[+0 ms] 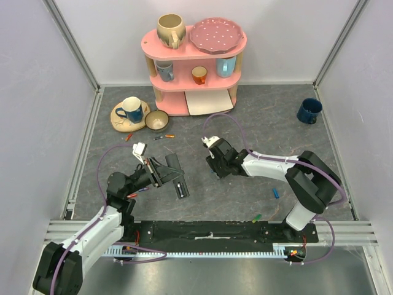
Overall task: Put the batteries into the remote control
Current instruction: Pick up the battery from the center of the board.
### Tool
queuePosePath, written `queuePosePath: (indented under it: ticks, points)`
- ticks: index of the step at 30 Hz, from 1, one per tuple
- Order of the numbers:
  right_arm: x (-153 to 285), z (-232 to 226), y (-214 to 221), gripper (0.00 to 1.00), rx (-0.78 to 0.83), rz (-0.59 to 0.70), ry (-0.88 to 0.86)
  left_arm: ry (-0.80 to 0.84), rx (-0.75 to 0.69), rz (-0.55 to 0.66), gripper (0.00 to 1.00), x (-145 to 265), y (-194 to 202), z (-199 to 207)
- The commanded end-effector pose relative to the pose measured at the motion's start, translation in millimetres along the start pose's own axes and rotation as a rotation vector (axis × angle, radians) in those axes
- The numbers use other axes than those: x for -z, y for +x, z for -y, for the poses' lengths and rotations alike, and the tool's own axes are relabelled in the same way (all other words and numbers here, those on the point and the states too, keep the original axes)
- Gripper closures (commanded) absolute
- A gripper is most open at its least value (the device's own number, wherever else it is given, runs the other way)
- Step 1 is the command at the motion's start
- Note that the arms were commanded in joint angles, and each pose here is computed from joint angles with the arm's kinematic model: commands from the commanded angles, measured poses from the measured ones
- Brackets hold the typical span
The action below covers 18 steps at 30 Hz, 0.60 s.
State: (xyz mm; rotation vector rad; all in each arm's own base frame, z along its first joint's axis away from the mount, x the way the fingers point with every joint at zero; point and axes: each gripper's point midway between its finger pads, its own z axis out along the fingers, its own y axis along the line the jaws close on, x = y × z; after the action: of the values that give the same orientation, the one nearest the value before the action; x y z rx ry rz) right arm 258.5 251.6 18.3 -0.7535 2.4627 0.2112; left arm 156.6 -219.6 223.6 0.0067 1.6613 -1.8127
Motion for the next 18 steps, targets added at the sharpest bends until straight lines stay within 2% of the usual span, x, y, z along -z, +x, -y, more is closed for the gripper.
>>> queuePosePath:
  ticks: [1, 13, 18]
  points:
    - [-5, -3, -13, 0.53, 0.008, 0.03, -0.001, 0.035, -0.035, -0.003, 0.98, 2, 1, 8]
    - [-8, -8, -5, 0.69, -0.05, 0.021, -0.016, 0.027, -0.04, -0.005, 0.98, 2, 1, 6]
    - [-7, -9, -3, 0.83, -0.115, 0.018, -0.012, 0.023, -0.046, -0.001, 0.98, 2, 0, 5]
